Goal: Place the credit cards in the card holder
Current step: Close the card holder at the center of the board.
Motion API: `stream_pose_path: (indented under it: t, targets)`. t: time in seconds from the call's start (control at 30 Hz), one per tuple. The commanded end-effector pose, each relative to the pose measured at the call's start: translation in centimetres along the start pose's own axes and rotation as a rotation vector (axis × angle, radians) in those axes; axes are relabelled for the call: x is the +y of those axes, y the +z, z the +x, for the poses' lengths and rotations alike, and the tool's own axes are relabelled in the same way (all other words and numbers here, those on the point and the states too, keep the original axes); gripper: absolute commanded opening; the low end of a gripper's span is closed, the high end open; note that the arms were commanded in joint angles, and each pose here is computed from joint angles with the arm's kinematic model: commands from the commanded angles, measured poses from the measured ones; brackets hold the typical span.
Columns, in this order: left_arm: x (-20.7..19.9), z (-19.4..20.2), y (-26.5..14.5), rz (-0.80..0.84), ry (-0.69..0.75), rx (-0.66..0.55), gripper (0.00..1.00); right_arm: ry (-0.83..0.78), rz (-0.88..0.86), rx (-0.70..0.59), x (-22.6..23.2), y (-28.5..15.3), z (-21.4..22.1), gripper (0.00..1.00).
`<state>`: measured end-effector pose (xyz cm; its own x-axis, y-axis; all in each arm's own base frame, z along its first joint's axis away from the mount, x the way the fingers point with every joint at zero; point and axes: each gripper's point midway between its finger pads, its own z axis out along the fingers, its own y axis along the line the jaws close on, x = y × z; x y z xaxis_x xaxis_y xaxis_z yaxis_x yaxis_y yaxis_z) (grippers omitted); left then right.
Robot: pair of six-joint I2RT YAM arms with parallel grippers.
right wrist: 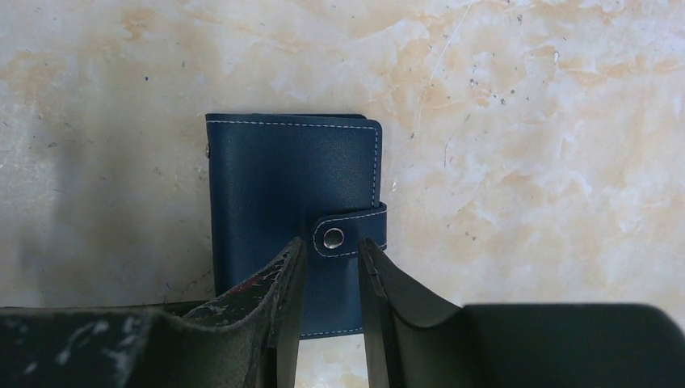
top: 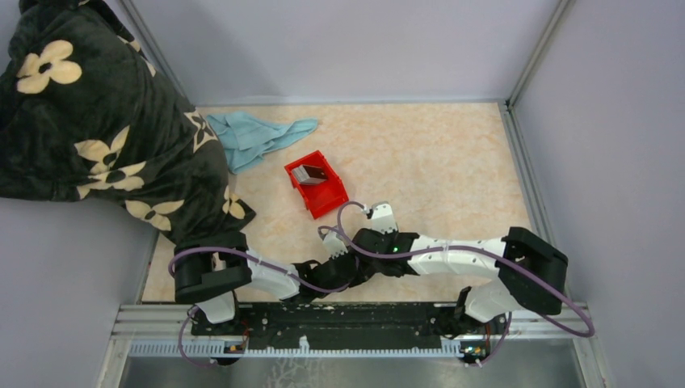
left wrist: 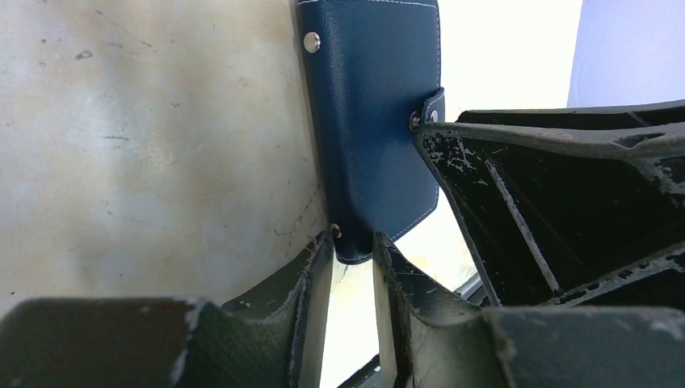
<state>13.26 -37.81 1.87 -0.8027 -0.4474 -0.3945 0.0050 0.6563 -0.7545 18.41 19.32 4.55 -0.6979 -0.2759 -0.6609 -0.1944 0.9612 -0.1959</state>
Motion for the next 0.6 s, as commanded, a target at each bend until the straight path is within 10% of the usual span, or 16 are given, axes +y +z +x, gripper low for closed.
stream_pose_path:
  t: [0.0,0.57]
  targets:
    - [11.48,1.80,-1.64,-0.335,0.195,0.101,0.34,0.026,-0.020,-0.041,1.10,-0.43,-1.78,0.31]
    - [11.65,1.92,-1.62,-0.334,0.189,0.104,0.34,-0.002,0.005,-0.033,1.21,0.16,-1.60,0.27]
